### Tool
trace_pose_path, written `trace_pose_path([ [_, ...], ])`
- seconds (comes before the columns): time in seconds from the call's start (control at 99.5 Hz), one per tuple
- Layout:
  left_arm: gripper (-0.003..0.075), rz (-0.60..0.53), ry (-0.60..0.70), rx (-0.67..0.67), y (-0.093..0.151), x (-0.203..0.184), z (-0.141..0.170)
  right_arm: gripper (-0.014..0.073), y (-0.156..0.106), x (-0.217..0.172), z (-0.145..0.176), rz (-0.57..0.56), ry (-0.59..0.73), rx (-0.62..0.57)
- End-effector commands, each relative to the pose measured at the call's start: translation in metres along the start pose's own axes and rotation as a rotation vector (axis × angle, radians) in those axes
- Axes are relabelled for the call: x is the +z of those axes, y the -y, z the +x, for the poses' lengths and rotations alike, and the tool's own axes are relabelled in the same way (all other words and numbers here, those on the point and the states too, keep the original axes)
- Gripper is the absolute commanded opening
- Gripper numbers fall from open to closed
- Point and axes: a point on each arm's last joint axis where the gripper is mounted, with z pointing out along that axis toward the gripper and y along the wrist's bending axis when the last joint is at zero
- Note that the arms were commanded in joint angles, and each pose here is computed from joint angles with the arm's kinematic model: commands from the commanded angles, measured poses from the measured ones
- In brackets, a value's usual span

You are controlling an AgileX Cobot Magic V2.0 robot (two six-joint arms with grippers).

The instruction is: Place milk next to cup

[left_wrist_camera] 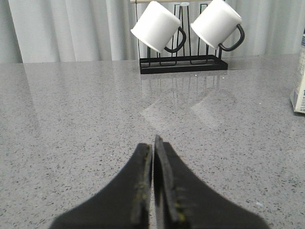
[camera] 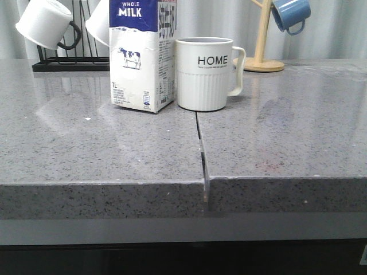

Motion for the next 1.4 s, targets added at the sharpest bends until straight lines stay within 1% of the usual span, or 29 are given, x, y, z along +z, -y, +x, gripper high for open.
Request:
trace_pose_path([
  [0.0, -0.0013, 0.0, 0.068, -0.011, 0.0, -0.001, 0.005, -0.0069, -0.001, -0.001, -0.016, -0.008, 0.093, -0.007],
  [0.543, -0.0013, 0.0, 0.068, -0.011, 0.0, -0.001, 0.005, -0.0069, -0.001, -0.001, -0.015, -0.008, 0.094, -0.007],
  [0.653, -0.0013, 0.0, 0.068, -0.011, 0.0, -0.001, 0.005, -0.0069, 0.0, -0.001, -0.016, 0.007, 0.104, -0.008],
  [0.784, -0.0013, 0.0, 0.068, -0.011, 0.0, -0.001, 0.005, -0.0069, 0.005, -0.001, -0.015, 0.085, 0.119, -0.013],
  [1.036, -0.0013, 0.0, 0.068, -0.011, 0.0, -0.001, 0.005, -0.0069, 0.026, -0.001, 0.011, 0.352, 0.124, -0.028],
  [1.106, -0.0013, 0.0, 0.068, -0.011, 0.0, -0.001, 0.005, -0.0069, 0.031, -0.003, 0.019, 0.406, 0.132, -0.031],
  [1.257, -0.0013, 0.0, 0.068, -0.011, 0.0, -0.001, 0.005, -0.0069, 0.033, -0.01, 0.041, 0.454, 0.149, -0.036],
  [1.317, -0.0013, 0.0, 0.068, -0.011, 0.0, -0.001, 0.005, -0.0069, 0.032, -0.013, 0.044, 0.46, 0.128, -0.031],
  [1.387, -0.0013, 0.0, 0.068, -0.011, 0.0, -0.001, 0.005, -0.0069, 0.03, -0.017, 0.044, 0.46, 0.139, -0.034],
])
